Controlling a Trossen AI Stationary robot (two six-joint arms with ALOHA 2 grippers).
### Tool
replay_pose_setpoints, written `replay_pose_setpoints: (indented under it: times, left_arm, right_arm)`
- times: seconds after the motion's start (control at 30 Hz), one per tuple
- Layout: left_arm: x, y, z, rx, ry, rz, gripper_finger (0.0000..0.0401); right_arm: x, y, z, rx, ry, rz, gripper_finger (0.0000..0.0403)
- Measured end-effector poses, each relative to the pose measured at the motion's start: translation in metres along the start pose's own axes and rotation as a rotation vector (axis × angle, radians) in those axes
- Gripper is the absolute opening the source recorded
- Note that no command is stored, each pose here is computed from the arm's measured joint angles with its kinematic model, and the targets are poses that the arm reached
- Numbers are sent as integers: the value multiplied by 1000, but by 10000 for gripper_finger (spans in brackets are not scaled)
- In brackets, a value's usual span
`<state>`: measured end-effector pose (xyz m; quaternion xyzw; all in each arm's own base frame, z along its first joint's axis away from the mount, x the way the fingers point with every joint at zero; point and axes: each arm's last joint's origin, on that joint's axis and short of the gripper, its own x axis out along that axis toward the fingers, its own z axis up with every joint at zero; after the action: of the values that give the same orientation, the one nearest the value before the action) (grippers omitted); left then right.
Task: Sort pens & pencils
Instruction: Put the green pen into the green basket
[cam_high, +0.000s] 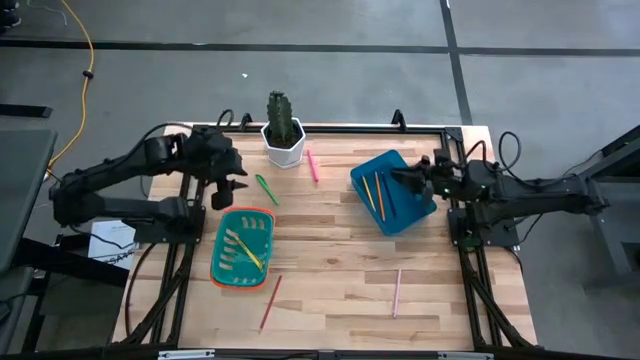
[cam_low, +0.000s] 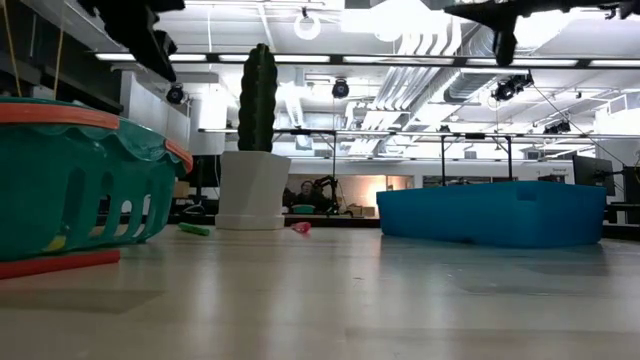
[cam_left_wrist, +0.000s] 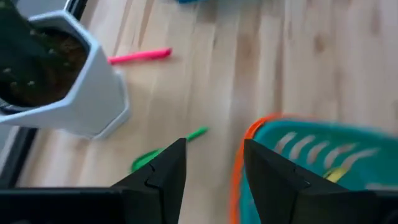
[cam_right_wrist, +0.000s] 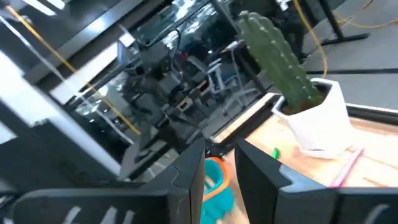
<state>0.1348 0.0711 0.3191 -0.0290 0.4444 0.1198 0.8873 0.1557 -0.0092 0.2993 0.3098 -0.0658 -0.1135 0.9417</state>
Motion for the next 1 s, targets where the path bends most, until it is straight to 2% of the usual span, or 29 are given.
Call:
replay_pose_setpoints:
  times: [0.13, 0.43, 0.83, 1.0]
  left_arm:
    - [2, 20, -2, 82, 64, -11, 145]
    - [29, 62, -11, 166, 165, -112, 145]
    - [58, 77, -9, 336, 291, -105, 145]
    - [67, 72, -6, 445, 358, -108, 145]
  right_arm:
    - [18, 0, 4, -32, 8, -63, 81]
    - [57, 13, 18, -156, 45, -114, 81]
    - [64, 11, 18, -193, 115, -137, 81]
    - [64, 2, 21, -168, 148, -150, 81]
